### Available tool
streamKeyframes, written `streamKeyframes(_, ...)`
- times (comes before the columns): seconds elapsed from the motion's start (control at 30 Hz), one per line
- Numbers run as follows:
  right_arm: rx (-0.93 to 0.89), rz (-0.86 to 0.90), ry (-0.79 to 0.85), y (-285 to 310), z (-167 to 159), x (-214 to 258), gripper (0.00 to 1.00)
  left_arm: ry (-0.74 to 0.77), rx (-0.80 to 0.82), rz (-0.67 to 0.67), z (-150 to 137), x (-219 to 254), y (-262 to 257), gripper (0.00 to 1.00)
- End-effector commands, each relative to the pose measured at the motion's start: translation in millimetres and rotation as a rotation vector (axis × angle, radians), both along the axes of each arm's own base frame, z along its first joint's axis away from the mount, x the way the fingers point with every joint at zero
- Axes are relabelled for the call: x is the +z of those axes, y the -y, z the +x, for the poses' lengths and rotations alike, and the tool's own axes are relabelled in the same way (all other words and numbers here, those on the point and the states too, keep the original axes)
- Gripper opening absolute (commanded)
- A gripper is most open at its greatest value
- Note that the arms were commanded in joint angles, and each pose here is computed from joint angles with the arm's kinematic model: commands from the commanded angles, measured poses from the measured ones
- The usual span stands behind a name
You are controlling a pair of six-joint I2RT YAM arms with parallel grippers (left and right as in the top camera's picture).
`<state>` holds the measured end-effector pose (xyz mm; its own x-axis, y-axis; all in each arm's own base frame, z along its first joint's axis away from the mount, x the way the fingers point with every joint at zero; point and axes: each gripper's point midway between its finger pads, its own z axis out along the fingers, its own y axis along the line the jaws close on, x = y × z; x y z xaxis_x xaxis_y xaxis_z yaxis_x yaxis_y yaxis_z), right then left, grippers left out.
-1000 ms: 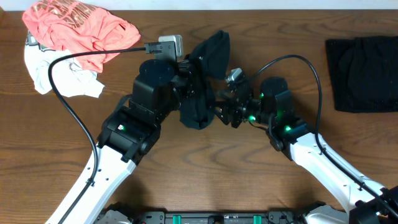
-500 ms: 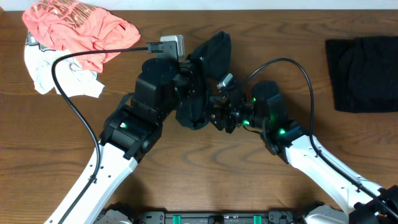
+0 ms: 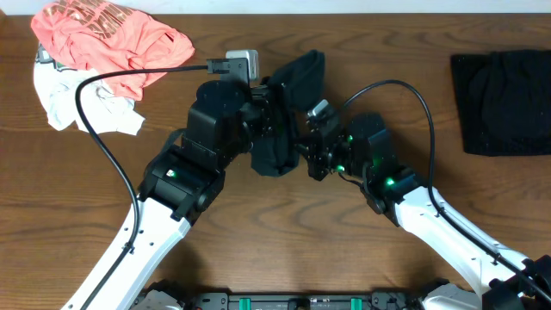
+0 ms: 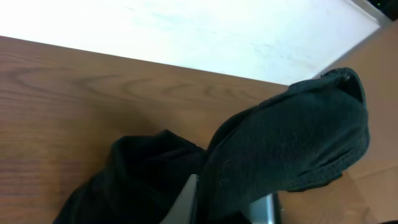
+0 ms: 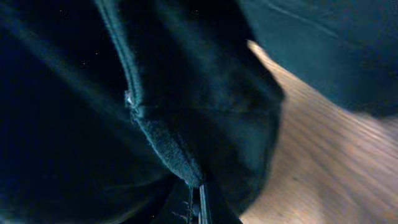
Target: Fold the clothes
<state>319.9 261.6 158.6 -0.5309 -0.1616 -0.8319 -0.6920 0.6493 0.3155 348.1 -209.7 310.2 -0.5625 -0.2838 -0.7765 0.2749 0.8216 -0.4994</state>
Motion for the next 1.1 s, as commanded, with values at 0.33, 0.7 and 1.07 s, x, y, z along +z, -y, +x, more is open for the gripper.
streamKeyframes(0.33,-0.117,-0.007,0.079,22.3,19.5,26.4,0.01,0.029,0.297,0.243,15.4,-11.3,-62.5,0.22)
streamKeyframes(0.7,-0.193,-0.143,0.145,46.8,25.6,68.0,0.01,0.044,0.346,0.347,16.1,-13.7,-78.5,0.52)
streamKeyframes(1.07,-0.138,-0.233,0.235,62.4,11.2,144.7,0.01,0.022,0.340,0.366,19.8,-23.8,-76.3,0.57)
